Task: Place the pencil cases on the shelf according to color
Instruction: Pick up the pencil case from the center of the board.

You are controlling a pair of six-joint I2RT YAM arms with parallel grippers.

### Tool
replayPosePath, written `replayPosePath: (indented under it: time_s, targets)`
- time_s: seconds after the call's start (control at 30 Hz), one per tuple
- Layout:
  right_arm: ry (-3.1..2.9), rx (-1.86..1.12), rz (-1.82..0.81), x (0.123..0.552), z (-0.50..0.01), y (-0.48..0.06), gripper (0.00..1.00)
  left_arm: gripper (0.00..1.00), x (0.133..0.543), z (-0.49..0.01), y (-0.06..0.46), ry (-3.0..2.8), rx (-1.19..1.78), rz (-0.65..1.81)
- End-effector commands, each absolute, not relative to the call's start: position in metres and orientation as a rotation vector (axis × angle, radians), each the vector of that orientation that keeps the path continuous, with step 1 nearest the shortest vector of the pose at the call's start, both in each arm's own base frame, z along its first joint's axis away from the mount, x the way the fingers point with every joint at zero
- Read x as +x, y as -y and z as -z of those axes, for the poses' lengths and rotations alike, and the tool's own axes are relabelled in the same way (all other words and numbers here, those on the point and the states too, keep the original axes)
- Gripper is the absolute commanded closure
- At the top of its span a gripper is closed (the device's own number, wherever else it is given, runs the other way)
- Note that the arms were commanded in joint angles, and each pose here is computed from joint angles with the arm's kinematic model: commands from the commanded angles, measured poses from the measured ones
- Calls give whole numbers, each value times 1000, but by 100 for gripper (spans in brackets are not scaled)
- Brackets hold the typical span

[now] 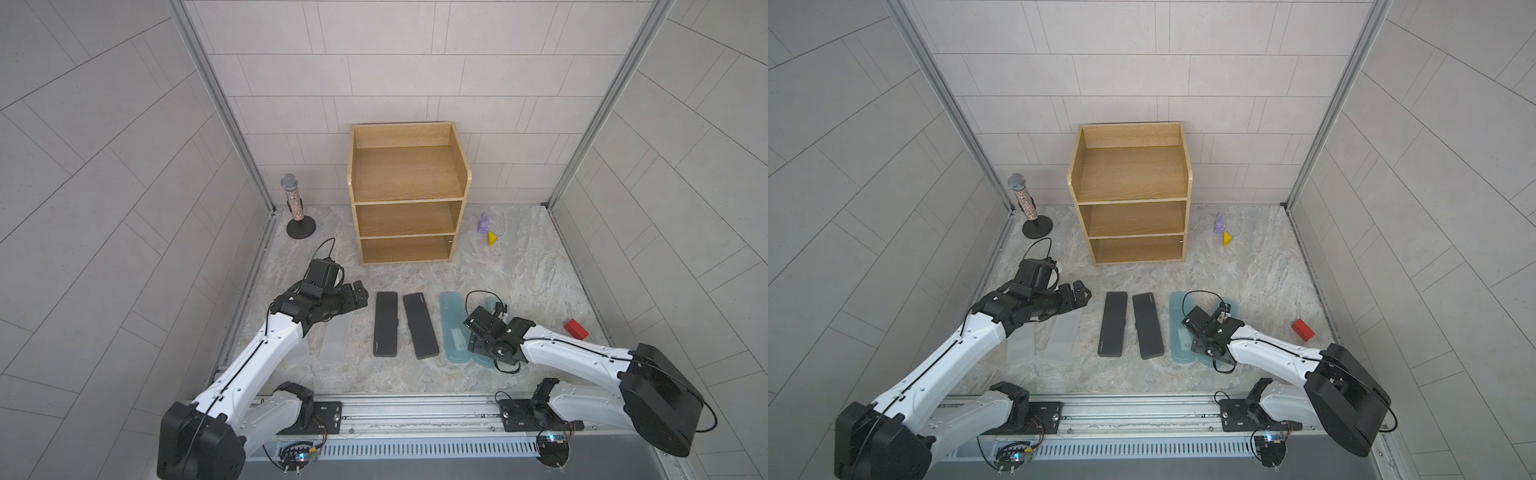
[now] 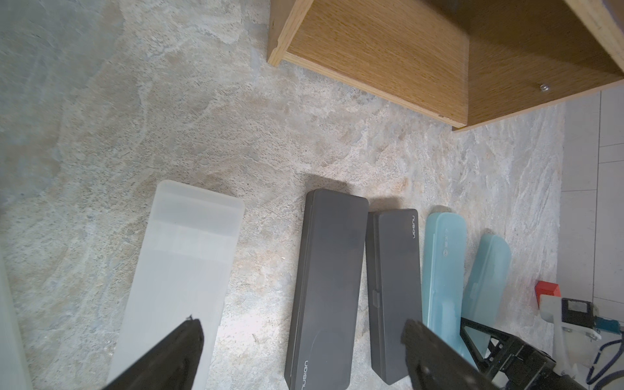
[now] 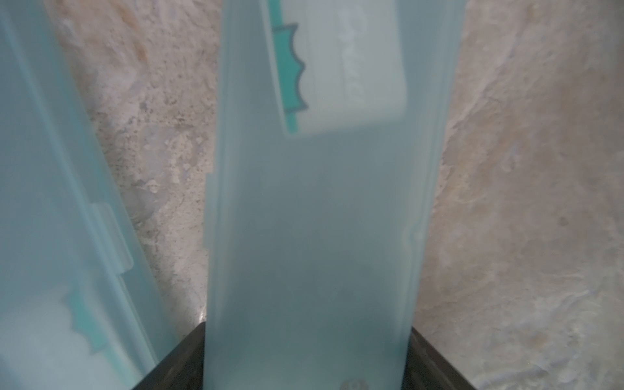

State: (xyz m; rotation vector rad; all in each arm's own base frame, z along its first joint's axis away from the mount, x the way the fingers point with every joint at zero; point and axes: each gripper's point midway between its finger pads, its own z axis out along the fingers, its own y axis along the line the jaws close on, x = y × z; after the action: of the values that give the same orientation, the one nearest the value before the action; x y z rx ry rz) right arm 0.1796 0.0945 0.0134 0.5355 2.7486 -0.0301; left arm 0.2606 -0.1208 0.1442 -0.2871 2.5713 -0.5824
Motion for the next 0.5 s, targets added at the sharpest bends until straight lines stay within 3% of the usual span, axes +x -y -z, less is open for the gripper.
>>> replayPosePath:
  time_s: [0.0,0.2,0.47]
  targets:
    - [-2859,564,134,145,5,-76,18,0,265,-154,125,-2542,-259,607]
    - [-2852,553,96,146,5,-78,24,0,266,-155,127,-2536,-255,615]
    - [-2795,532,63,153,-10,-77,44,0,266,-154,129,-2538,-255,630]
